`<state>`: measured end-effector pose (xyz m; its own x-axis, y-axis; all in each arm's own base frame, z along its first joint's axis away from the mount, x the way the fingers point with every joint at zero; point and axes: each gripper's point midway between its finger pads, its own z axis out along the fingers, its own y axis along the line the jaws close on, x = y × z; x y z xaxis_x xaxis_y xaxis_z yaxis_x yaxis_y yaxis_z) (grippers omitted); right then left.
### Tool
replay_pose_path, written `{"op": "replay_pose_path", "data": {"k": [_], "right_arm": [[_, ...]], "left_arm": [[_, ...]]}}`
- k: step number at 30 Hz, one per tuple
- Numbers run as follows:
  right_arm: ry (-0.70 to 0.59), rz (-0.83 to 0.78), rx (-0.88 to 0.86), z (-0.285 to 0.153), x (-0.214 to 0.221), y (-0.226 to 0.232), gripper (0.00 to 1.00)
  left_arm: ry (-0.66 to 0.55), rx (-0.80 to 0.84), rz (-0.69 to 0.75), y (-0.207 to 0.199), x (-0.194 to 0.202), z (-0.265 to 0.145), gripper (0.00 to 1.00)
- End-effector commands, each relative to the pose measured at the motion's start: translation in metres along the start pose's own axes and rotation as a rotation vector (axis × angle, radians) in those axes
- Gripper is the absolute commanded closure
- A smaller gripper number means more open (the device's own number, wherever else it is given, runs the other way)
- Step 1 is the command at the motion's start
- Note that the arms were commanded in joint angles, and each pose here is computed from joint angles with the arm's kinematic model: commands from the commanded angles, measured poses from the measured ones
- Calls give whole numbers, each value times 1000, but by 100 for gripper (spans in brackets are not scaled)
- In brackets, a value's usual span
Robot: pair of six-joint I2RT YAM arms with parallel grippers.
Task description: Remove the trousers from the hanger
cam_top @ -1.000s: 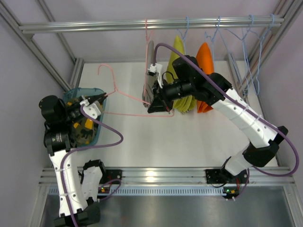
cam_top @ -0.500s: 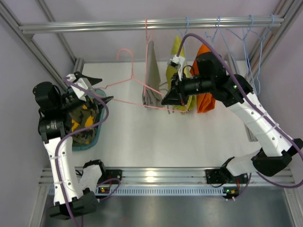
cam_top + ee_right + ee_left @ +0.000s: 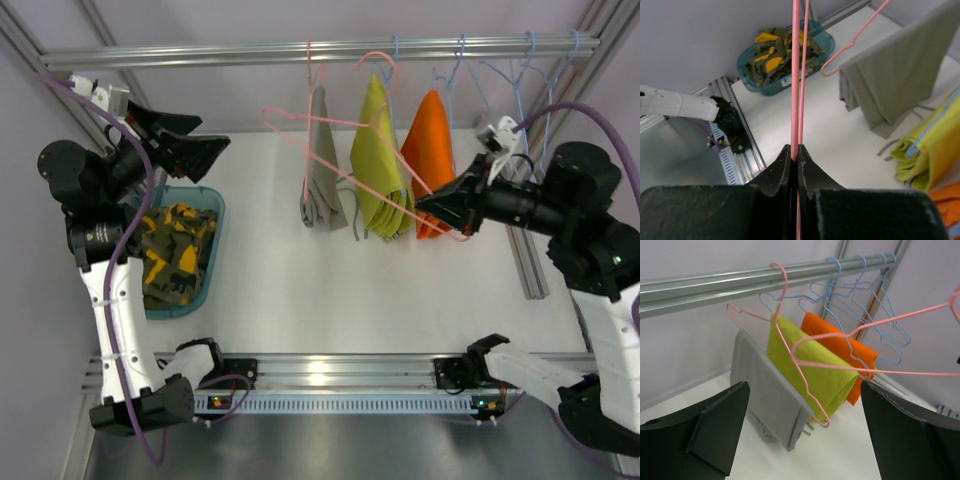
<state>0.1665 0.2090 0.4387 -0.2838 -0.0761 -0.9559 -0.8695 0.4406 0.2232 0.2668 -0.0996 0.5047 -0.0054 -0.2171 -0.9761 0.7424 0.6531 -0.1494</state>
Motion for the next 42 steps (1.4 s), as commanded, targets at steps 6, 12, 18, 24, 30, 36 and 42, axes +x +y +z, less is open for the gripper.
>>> {"op": "replay_pose_path", "data": {"k": [6,12,18,24,30,36,42], "right_arm": [[-244,-133,379,-96,-19,-8,100],[-346,-111,781,-155,5,-17,100],[-321,-123,1000,-190,23,-10,100],[-167,-36,1092,-196,59,-33,100],[-114,72,1159,-194,72,-67,100],[-165,72,1141,-184,35,-106,100],[-173,68,1106,-171,12,-141,100]], "left_arm": [[-106,-48,-163,15,-16,21,3],[-99,-11,-149,1,-1,39,3],[-93,-7,-166,-2,6,44,4],[-92,-21,-164,-1,14,44,4],[-109,-29,-130,-4,10,39,4],[-115,-32,-104,-8,10,34,4],[-115,-31,-68,-11,12,30,4]]}}
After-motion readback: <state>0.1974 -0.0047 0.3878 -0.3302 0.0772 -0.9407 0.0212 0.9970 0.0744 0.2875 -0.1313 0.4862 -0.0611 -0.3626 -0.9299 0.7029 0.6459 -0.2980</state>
